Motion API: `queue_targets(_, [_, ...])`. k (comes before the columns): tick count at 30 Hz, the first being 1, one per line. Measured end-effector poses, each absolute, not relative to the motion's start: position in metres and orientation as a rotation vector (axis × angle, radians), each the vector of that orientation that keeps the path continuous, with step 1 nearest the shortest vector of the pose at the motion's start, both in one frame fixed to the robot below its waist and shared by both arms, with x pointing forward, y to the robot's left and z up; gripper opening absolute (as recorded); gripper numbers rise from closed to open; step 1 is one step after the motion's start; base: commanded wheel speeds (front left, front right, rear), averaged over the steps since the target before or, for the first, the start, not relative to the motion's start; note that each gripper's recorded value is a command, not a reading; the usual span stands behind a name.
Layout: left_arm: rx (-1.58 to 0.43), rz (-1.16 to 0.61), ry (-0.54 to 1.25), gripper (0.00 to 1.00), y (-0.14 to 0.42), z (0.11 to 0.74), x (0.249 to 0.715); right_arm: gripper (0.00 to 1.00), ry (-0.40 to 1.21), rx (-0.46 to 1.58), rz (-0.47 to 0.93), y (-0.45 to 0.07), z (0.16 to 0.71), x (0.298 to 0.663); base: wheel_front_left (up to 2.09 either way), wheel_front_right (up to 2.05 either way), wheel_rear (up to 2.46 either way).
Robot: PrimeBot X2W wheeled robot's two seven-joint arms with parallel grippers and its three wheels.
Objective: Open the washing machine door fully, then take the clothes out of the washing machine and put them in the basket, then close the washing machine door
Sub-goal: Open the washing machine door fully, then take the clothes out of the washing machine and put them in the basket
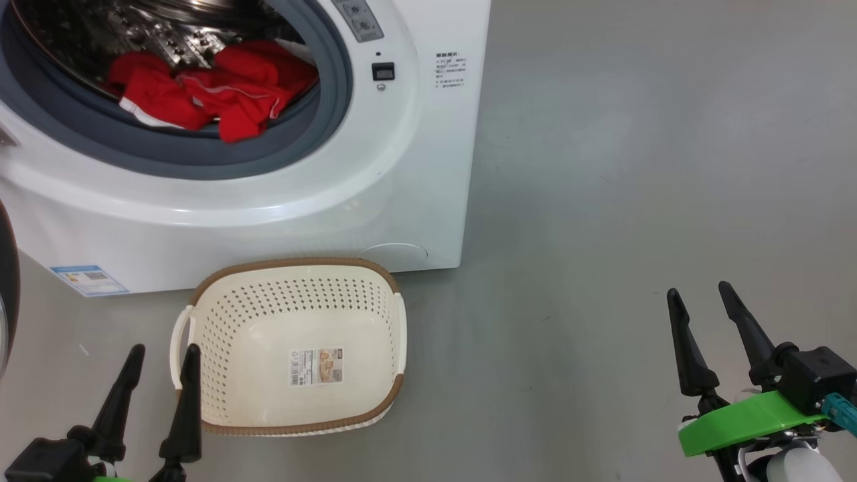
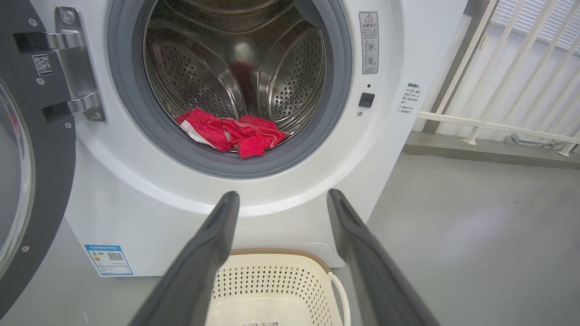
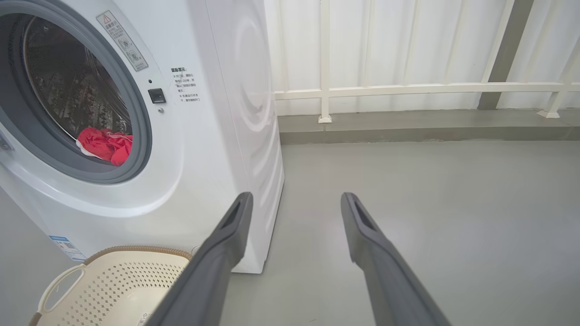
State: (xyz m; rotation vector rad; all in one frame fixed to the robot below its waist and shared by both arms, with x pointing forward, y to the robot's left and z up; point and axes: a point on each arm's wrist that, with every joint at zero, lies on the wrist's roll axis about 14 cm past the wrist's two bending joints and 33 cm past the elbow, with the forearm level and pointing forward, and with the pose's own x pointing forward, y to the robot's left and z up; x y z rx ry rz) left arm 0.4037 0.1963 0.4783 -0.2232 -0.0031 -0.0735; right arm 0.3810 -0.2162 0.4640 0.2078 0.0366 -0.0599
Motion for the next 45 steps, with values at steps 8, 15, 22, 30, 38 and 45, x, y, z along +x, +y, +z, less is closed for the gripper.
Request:
queue_targets(8, [-0.209, -0.076, -0.004, 1.00, 0.198, 0.479, 0.402, 1.00, 0.033, 0.214, -0.055, -0.213, 0.465, 0.383, 0.00, 0.00, 0.00])
queue_targets(15, [-0.189, -0.076, -0.008, 1.00, 0.201, 0.481, 0.401, 1.00, 0.034, 0.213, -0.046, -0.210, 0.465, 0.385, 0.00, 0.00, 0.00])
queue_targets(22, [-0.167, -0.079, -0.011, 1.00, 0.201, 0.482, 0.401, 1.00, 0.032, 0.213, -0.044, -0.209, 0.465, 0.385, 0.00, 0.00, 0.00])
queue_targets(30, [-0.166, -0.084, -0.016, 1.00, 0.200, 0.484, 0.401, 1.00, 0.027, 0.213, -0.040, -0.208, 0.467, 0.384, 0.04, -0.14, 0.10])
queue_targets(38, [-0.168, -0.081, -0.009, 1.00, 0.201, 0.482, 0.402, 1.00, 0.037, 0.214, -0.032, -0.205, 0.464, 0.386, 0.70, -1.17, 0.47])
queue_targets(45, [-0.163, -0.085, 0.002, 1.00, 0.201, 0.478, 0.403, 1.00, 0.051, 0.218, -0.022, -0.200, 0.459, 0.387, 1.02, -1.51, 0.49])
